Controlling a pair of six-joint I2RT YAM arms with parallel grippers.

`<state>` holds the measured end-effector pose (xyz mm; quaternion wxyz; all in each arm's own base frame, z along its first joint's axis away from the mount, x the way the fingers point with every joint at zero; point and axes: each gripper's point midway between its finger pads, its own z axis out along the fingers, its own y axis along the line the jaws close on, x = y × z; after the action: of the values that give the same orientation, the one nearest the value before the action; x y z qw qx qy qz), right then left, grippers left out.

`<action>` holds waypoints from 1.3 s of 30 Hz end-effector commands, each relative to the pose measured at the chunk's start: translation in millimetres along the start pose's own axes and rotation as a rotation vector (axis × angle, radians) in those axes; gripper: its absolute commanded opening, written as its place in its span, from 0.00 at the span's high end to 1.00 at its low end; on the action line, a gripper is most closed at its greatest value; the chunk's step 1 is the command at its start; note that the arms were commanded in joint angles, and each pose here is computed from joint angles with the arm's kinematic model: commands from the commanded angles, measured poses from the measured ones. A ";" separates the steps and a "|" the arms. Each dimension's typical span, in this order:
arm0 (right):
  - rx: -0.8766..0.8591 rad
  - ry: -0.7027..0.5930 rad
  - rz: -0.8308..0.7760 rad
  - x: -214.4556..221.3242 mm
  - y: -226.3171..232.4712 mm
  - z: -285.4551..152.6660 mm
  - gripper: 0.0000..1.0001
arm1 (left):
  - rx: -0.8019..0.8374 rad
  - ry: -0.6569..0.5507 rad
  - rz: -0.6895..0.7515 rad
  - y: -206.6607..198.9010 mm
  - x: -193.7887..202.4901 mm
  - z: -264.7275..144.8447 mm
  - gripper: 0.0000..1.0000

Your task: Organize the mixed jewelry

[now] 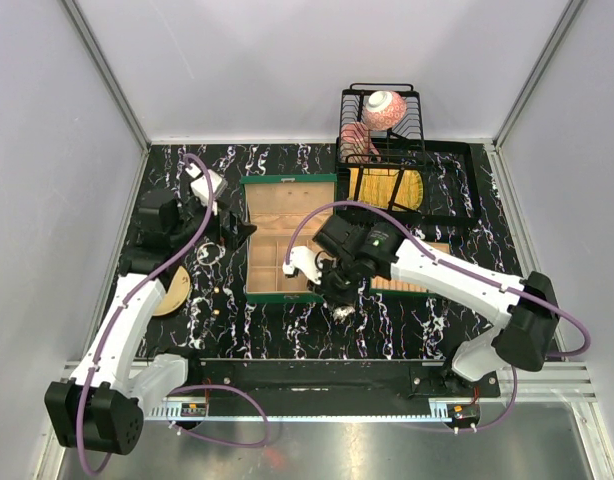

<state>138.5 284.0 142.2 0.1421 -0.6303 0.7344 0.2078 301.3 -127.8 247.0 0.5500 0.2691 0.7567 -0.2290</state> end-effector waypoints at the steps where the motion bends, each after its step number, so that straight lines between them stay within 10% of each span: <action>1: -0.023 -0.069 -0.069 -27.4 11.8 -37.0 1.00 | 0.149 -0.093 0.029 -25.5 -32.5 4.9 0.01; 39: 0.264 -0.284 -0.083 -133.6 -58.3 -111.4 1.00 | 0.567 -0.205 0.175 -131.7 -25.2 29.6 0.01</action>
<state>219.7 337.2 280.2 0.3165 -0.6114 0.7015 0.1841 241.0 -240.5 249.7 0.5098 0.4334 0.6267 -0.3993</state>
